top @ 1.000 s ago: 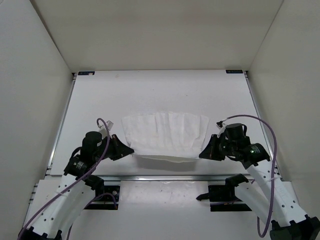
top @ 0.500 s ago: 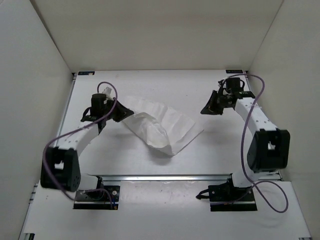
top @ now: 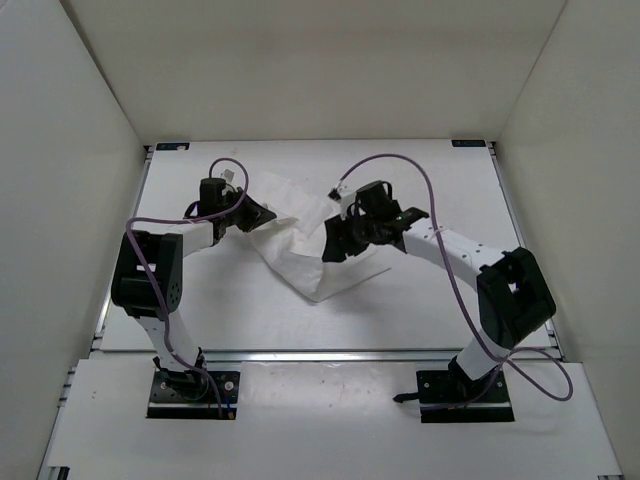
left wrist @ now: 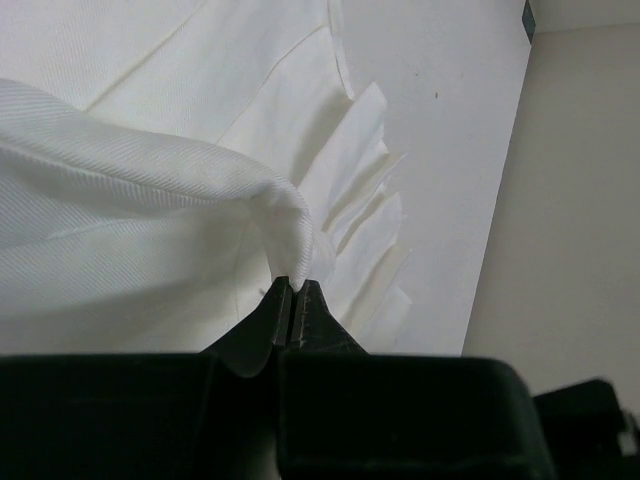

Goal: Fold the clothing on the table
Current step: Fold the skirt

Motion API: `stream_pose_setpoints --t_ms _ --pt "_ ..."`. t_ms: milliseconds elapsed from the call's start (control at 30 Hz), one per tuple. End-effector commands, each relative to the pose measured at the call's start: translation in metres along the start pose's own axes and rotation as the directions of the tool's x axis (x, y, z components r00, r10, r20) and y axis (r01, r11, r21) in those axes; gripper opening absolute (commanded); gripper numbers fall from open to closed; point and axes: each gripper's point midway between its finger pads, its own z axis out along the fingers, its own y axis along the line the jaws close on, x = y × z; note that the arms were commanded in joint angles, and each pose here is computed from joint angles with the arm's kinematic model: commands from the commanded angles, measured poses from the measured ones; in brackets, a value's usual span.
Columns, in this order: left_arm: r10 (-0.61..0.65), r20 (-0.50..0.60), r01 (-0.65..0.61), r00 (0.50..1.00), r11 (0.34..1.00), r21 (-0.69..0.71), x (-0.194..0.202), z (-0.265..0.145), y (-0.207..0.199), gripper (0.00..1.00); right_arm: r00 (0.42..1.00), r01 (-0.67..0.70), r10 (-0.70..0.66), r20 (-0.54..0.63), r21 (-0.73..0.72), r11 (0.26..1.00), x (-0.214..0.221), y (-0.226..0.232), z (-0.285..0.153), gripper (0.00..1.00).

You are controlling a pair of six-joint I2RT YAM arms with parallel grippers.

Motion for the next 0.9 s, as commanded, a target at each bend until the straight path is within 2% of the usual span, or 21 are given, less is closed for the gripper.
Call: stream_pose_setpoints --t_ms 0,67,200,367,500,867 --pt "0.040 0.032 -0.042 0.999 0.997 0.067 -0.009 -0.009 -0.023 0.00 0.989 0.089 -0.090 0.115 0.008 0.996 -0.013 0.015 0.007 0.53" --pt "0.042 0.037 -0.045 0.998 0.996 0.076 -0.009 -0.010 -0.025 0.00 0.990 0.037 -0.031 0.135 -0.040 0.999 -0.013 0.023 0.011 0.53" --pt "0.035 0.036 -0.038 0.999 0.997 0.071 -0.009 -0.011 -0.021 0.00 0.987 0.022 -0.009 0.161 -0.076 0.997 -0.012 0.029 0.018 0.52" --pt "0.030 0.034 -0.032 0.999 0.997 0.073 -0.007 -0.010 -0.020 0.00 0.989 -0.003 0.025 0.144 -0.152 0.988 -0.008 0.035 0.028 0.51" --pt "0.023 0.032 -0.025 0.999 0.997 0.067 -0.006 -0.010 -0.018 0.00 0.991 -0.014 0.041 0.128 -0.207 0.978 -0.005 0.050 0.030 0.47" --pt "0.022 0.029 -0.025 0.999 0.997 0.075 -0.003 -0.011 -0.019 0.00 0.994 -0.060 0.071 0.083 -0.125 0.990 0.017 0.037 0.037 0.50"
